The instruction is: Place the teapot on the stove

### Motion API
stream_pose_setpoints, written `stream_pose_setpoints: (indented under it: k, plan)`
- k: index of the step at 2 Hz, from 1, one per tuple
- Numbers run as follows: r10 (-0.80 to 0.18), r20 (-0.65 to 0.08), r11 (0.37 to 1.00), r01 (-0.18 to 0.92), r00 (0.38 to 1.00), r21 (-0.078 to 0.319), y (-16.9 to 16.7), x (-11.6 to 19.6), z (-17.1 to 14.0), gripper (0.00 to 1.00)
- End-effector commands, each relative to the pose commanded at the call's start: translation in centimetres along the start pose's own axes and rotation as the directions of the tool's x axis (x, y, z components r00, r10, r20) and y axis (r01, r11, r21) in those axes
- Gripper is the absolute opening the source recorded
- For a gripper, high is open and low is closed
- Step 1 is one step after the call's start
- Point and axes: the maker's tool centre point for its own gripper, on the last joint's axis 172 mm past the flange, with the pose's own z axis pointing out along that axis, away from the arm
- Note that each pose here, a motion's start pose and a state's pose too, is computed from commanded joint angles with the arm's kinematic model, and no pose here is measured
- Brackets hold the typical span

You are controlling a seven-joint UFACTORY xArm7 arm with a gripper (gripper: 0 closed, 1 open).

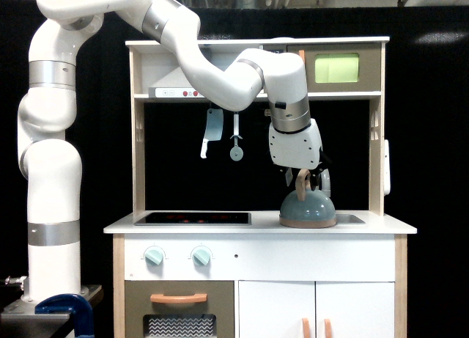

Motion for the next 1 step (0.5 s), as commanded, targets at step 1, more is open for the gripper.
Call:
stream_pose_setpoints:
  k: [1]
  plan:
    - [0.0,0.0,1.0,0.0,1.0,0.0,-0.58,0.47,0.72,0.0]
